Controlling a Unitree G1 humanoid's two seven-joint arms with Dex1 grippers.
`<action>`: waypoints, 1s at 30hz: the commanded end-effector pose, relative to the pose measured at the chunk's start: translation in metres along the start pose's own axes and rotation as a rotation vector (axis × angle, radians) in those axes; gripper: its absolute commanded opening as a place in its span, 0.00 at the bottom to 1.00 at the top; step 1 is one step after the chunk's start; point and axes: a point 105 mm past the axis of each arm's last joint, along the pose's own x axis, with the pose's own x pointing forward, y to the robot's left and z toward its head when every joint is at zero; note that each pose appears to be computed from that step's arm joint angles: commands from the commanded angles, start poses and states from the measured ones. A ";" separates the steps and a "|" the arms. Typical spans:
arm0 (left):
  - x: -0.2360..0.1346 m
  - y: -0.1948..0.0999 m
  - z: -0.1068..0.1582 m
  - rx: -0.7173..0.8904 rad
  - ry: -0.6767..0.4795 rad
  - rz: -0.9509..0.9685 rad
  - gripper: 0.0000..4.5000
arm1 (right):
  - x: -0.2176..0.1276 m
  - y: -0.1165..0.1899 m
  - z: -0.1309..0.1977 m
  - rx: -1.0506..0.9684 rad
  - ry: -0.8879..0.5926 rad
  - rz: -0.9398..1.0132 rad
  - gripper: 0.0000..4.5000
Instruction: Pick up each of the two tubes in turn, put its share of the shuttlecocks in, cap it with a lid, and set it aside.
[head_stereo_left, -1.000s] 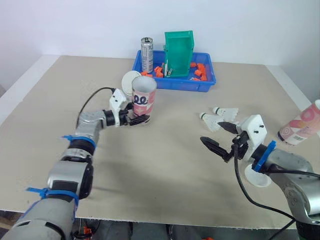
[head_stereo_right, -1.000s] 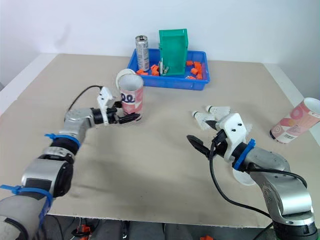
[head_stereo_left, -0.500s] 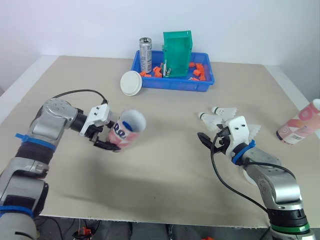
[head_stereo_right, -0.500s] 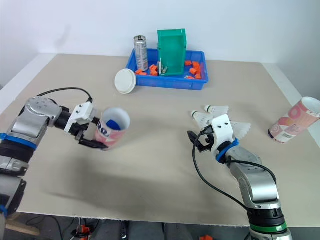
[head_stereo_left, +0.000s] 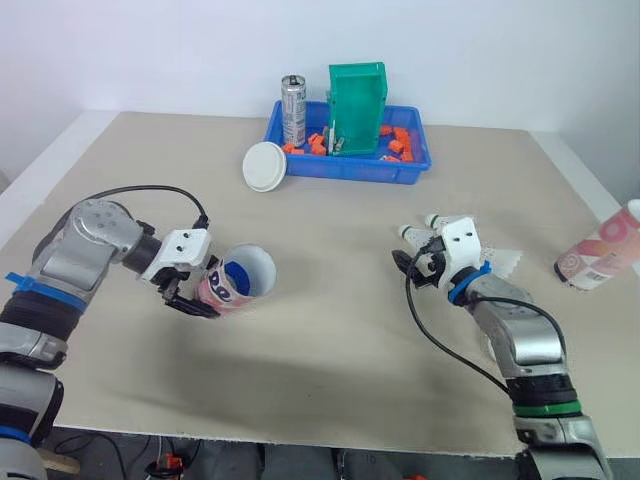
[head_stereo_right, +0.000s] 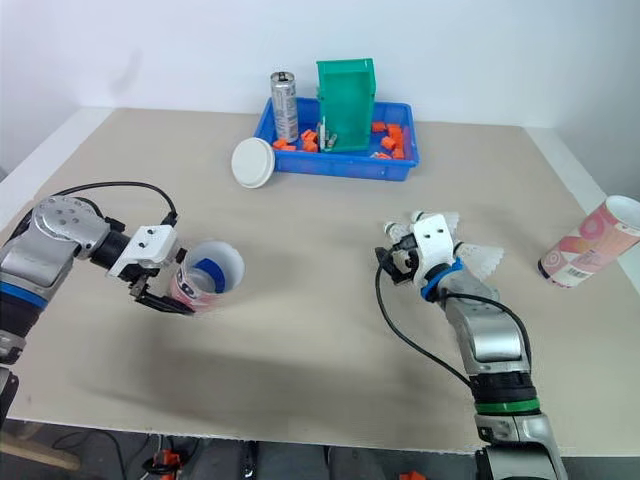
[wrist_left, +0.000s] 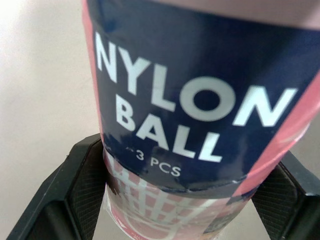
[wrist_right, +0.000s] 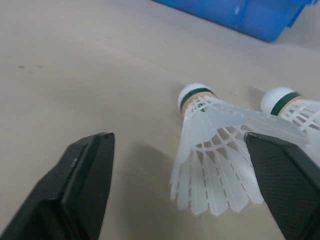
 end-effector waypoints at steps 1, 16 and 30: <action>0.010 -0.007 0.000 0.019 -0.011 -0.033 0.85 | 0.005 -0.013 0.013 -0.028 -0.043 -0.054 0.64; 0.025 -0.010 0.006 -0.009 -0.102 -0.044 0.85 | -0.047 0.054 0.099 -0.271 -0.343 0.356 0.01; 0.008 0.004 0.017 -0.049 -0.210 0.054 0.85 | -0.114 0.093 0.114 -0.479 -0.357 0.762 0.01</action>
